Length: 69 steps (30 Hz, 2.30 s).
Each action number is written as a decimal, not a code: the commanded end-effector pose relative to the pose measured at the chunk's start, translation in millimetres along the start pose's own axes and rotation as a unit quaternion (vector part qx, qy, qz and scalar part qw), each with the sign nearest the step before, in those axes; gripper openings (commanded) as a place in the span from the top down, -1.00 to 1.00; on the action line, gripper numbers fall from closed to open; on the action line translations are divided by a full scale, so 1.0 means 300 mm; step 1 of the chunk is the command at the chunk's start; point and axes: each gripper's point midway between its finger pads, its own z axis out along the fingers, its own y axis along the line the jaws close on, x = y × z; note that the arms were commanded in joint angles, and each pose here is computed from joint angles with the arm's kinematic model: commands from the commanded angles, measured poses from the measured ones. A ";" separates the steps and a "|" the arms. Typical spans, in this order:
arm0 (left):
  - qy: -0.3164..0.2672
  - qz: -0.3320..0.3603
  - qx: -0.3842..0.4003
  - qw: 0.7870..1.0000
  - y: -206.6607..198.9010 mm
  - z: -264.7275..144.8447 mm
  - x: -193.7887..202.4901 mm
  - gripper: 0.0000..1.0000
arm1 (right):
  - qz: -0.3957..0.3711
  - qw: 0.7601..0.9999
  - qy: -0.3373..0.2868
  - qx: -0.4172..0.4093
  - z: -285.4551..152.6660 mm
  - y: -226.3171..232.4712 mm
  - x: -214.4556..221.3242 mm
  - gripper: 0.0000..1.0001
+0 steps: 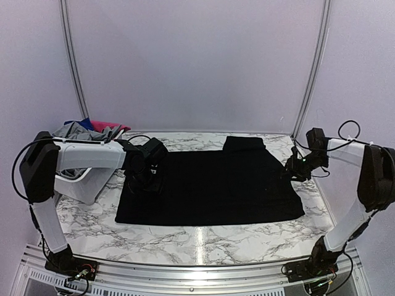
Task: Fold and stack the mixed laundry pile
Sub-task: Move the 1/3-folded T-shirt to the center of the board, then pick up the 1/3-folded T-shirt from the center of the board.
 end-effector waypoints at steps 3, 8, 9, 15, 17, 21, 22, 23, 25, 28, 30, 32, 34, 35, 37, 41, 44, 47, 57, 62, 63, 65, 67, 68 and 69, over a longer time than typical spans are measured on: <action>0.063 0.016 -0.051 0.997 0.071 0.122 0.086 -0.33 | -0.047 0.997 0.044 -0.043 0.135 0.132 0.059 0.13; 0.085 0.020 -0.057 0.995 0.095 0.145 0.178 -0.32 | -0.016 0.996 0.092 0.004 0.188 0.031 0.181 0.13; 0.087 0.021 -0.054 0.995 0.092 0.143 0.195 -0.32 | -0.005 0.995 0.100 0.008 0.193 0.011 0.211 0.13; 0.101 0.036 -0.037 0.994 0.064 0.119 0.312 -0.32 | 0.051 0.990 0.133 0.020 0.158 -0.052 0.393 0.13; 0.105 0.038 -0.023 0.993 0.043 0.102 0.350 -0.32 | 0.061 0.989 0.133 0.015 0.133 -0.048 0.432 0.12; 0.097 0.040 -0.003 0.994 0.024 0.063 0.361 -0.34 | 0.086 0.988 0.125 -0.014 0.075 -0.025 0.458 0.12; 0.086 0.042 0.003 0.995 0.016 0.047 0.337 -0.37 | 0.086 0.989 0.117 -0.024 0.057 -0.005 0.444 0.10; 0.072 0.047 0.011 0.996 0.001 0.028 0.304 -0.42 | 0.083 0.991 0.105 -0.029 0.042 0.010 0.414 0.07; 0.040 0.054 0.021 0.997 -0.025 -0.010 0.214 -0.51 | 0.060 0.995 0.063 -0.040 0.008 0.042 0.307 -0.02; 0.005 0.029 0.045 0.999 -0.034 -0.054 0.058 -0.58 | 0.022 0.999 -0.008 -0.041 -0.036 0.063 0.083 -0.11; -0.013 0.003 0.053 0.999 -0.014 -0.064 -0.042 -0.59 | 0.001 0.999 -0.038 -0.036 -0.041 0.071 -0.056 -0.13; -0.030 -0.017 0.051 0.998 0.021 -0.063 -0.136 -0.58 | -0.022 0.998 -0.053 -0.034 -0.021 0.083 -0.180 -0.14; -0.048 -0.029 0.049 0.997 0.048 -0.054 -0.239 -0.59 | -0.040 0.996 -0.069 -0.035 0.005 0.096 -0.298 -0.12; -0.050 -0.031 0.050 0.997 0.057 -0.044 -0.271 -0.59 | -0.051 0.995 -0.084 -0.035 0.001 0.111 -0.371 -0.12; -0.056 -0.038 0.041 0.997 0.083 -0.026 -0.330 -0.59 | -0.063 0.993 -0.093 -0.035 0.037 0.115 -0.461 -0.12; -0.059 -0.052 0.028 0.996 0.138 0.015 -0.406 -0.58 | -0.090 0.989 -0.102 -0.057 0.132 0.126 -0.567 -0.11; -0.056 -0.049 0.013 0.997 0.175 0.050 -0.436 -0.58 | -0.106 0.986 -0.103 -0.078 0.191 0.142 -0.629 -0.12; -0.049 -0.040 -0.015 0.998 0.216 0.080 -0.449 -0.58 | -0.110 0.985 -0.105 -0.088 0.246 0.149 -0.684 -0.12; -0.028 0.054 -0.081 0.995 0.301 0.130 -0.478 -0.56 | -0.098 0.984 -0.087 -0.119 0.403 0.181 -0.735 -0.07; -0.009 0.136 -0.088 0.987 0.313 0.144 -0.474 -0.51 | -0.097 0.985 -0.068 -0.122 0.453 0.196 -0.692 0.04; -0.003 0.147 -0.088 0.985 0.317 0.151 -0.470 -0.48 | -0.096 0.985 -0.067 -0.125 0.456 0.202 -0.688 0.07; 0.006 0.161 -0.088 0.983 0.328 0.162 -0.470 -0.40 | -0.093 0.985 -0.064 -0.128 0.462 0.205 -0.684 0.13; 0.016 0.174 -0.087 0.981 0.337 0.173 -0.469 -0.33 | -0.093 0.985 -0.063 -0.129 0.464 0.210 -0.682 0.19; 0.023 0.183 -0.084 0.979 0.341 0.179 -0.467 -0.30 | -0.094 0.985 -0.062 -0.130 0.466 0.213 -0.679 0.25; 0.029 0.187 -0.082 0.979 0.343 0.184 -0.464 -0.26 | -0.093 0.985 -0.061 -0.130 0.466 0.212 -0.677 0.31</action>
